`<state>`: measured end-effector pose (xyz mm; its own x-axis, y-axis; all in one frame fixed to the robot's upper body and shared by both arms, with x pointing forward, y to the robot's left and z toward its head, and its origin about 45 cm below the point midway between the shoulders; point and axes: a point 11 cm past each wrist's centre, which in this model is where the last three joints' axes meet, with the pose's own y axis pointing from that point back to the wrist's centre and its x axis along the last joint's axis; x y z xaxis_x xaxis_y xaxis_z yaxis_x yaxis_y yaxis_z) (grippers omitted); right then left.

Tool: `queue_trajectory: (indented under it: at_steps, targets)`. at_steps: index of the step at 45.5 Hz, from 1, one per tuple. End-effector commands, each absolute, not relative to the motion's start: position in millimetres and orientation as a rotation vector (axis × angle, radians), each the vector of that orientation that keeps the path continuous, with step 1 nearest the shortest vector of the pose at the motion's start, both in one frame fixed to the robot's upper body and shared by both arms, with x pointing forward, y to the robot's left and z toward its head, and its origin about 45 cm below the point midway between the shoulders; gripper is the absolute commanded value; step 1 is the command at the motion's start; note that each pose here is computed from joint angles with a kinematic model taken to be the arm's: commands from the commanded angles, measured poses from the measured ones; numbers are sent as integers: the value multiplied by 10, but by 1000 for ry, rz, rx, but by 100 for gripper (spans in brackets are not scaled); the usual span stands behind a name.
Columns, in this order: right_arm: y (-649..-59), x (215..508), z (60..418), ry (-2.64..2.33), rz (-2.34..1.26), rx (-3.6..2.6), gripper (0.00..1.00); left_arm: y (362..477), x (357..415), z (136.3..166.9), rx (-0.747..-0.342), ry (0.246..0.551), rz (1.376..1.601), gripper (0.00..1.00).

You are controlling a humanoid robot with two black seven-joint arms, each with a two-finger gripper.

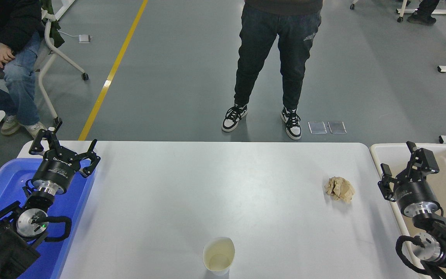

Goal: Clean the table surface

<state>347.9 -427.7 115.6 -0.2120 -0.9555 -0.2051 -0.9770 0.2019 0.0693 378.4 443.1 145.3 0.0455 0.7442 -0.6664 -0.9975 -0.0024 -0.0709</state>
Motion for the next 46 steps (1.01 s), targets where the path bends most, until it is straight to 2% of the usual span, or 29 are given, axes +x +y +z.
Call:
queue_trajectory:
  at_steps: [1,5,6,9,46]
  targets:
    - [-4252,3475,1146,2337,283,-1895,100,4432,3784,1454,-624,516,1471,100]
    - [-4244,3487,1153,2335,281,-1894,100,4419,3791,1455,-629,516,1469,100]
    - [-4242,3488,1154,2333,282,-1895,100,4417,3787,1447,-630,516,1472,100]
    - [-4240,3499,1165,2331,279,-1895,100,4418,3792,1457,-635,512,1472,100]
    - [-4110,3624,1223,2286,270,-1982,100,4418,3792,1457,-635,512,1472,100]
